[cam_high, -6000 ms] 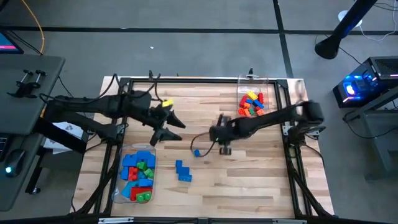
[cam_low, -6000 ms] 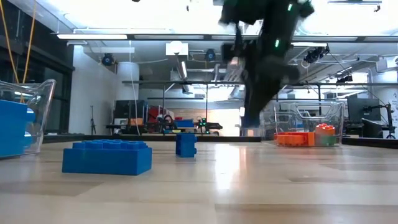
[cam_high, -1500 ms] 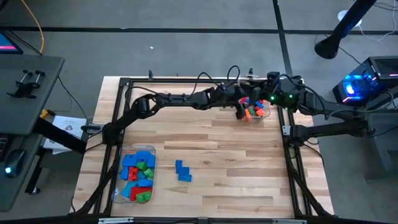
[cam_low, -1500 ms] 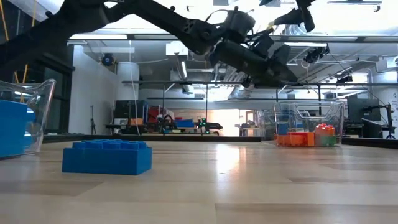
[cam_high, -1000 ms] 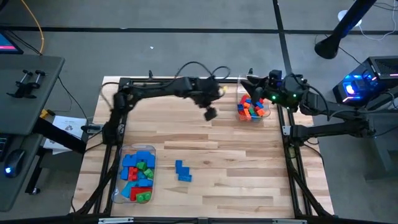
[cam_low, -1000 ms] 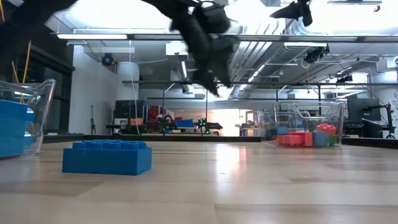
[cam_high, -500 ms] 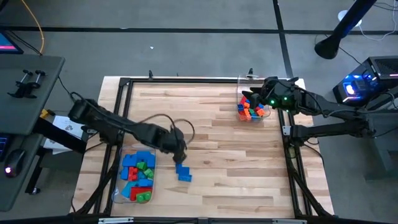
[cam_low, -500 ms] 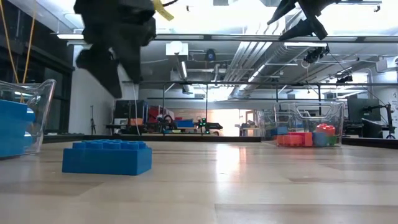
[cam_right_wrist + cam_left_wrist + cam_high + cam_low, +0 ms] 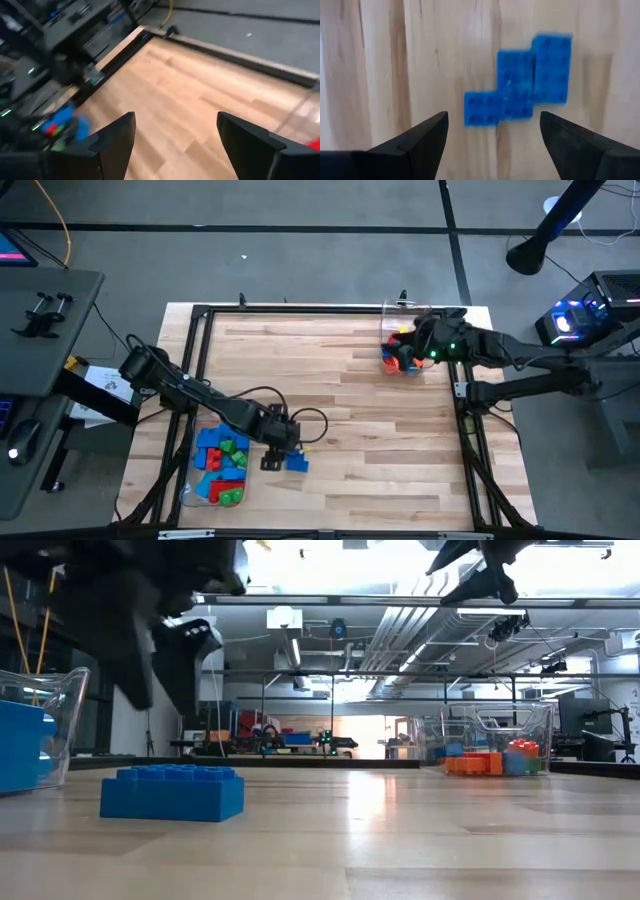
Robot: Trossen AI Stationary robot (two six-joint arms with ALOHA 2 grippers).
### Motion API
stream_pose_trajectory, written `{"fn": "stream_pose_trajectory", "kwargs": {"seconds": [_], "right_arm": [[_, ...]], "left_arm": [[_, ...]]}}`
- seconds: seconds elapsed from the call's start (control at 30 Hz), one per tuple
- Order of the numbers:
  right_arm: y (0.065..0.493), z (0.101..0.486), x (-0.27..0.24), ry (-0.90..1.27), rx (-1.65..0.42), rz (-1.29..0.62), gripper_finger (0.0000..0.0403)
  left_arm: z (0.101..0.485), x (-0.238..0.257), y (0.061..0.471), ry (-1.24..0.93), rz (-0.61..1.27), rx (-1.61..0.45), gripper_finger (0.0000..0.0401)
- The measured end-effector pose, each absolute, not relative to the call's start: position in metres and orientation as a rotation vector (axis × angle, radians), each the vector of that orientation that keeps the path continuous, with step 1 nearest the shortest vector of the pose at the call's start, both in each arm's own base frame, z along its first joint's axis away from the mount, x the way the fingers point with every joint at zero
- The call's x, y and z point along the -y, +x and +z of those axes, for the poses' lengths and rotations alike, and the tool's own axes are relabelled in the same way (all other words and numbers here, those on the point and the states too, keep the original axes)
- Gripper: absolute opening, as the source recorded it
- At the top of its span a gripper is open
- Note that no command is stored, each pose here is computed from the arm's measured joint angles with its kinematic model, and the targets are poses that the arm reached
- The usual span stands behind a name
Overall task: Sort blocks by size
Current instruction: Put the small blue game piece into the top transparent bin
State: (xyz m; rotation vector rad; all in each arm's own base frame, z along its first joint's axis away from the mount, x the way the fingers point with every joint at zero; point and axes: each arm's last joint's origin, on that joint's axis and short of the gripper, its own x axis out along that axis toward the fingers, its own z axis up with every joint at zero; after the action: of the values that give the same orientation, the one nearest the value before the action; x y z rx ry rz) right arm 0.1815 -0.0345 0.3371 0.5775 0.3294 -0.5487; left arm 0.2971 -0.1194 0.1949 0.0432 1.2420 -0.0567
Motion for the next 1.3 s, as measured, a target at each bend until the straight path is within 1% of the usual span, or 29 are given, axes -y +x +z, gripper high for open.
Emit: {"fn": "stream_pose_trajectory", "kwargs": {"seconds": [0.1,0.17,0.23,0.3,0.37,0.4,0.43,0.5,0.57,0.6,0.63,0.73,0.8,0.87,1.0,1.1,1.3], "right_arm": [[0.189,0.334,0.018,0.611,-0.352,-0.483,0.0277],[0.193,0.332,0.002,0.640,-0.364,-0.452,0.0277],[0.197,0.329,-0.015,0.659,-0.364,-0.446,0.0276],[0.201,0.325,-0.035,0.668,-0.347,-0.462,0.0268],[0.204,0.318,-0.057,0.680,-0.331,-0.485,0.0244],[0.206,0.314,-0.067,0.695,-0.323,-0.498,0.0225],[0.207,0.309,-0.078,0.715,-0.319,-0.509,0.0202],[0.211,0.297,-0.099,0.777,-0.314,-0.530,0.0137],[0.216,0.281,-0.119,0.854,-0.314,-0.551,0.0055],[0.219,0.273,-0.130,0.890,-0.315,-0.558,0.0028],[0.223,0.264,-0.140,0.925,-0.315,-0.560,0.0018],[0.232,0.240,-0.164,1.020,-0.335,-0.562,0.0014],[0.236,0.227,-0.176,1.044,-0.353,-0.575,0.0004],[0.241,0.220,-0.183,1.047,-0.355,-0.586,0.0005],[0.247,0.216,-0.189,1.031,-0.374,-0.588,0.0002],[0.247,0.215,-0.190,1.008,-0.379,-0.584,0.0001],[0.247,0.215,-0.190,0.958,-0.403,-0.569,0.0001]], "left_arm": [[0.190,0.113,0.301,-0.022,-0.028,-1.194,0.0284],[0.185,0.108,0.299,-0.030,-0.003,-1.212,0.0257],[0.181,0.103,0.299,-0.028,0.020,-1.219,0.0208],[0.181,0.099,0.300,-0.015,0.015,-1.222,0.0139],[0.180,0.098,0.300,0.030,-0.013,-1.225,0.0055],[0.180,0.098,0.300,0.049,-0.027,-1.224,0.0028],[0.180,0.098,0.300,0.059,-0.036,-1.218,0.0018],[0.181,0.100,0.301,0.090,-0.063,-1.204,0.0015],[0.182,0.104,0.301,0.136,-0.114,-1.185,0.0005],[0.182,0.107,0.302,0.146,-0.152,-1.168,0.0003],[0.182,0.110,0.303,0.146,-0.194,-1.148,0.0003],[0.178,0.113,0.301,0.142,-0.247,-1.142,0.0001],[0.173,0.112,0.296,0.143,-0.244,-1.161,0.0000],[0.170,0.109,0.292,0.122,-0.223,-1.171,0.0000],[0.163,0.104,0.287,0.080,-0.181,-1.197,0.0000],[0.161,0.102,0.289,0.053,-0.176,-1.166,0.0000],[0.161,0.093,0.292,0.002,-0.145,-1.169,0.0000]]}}
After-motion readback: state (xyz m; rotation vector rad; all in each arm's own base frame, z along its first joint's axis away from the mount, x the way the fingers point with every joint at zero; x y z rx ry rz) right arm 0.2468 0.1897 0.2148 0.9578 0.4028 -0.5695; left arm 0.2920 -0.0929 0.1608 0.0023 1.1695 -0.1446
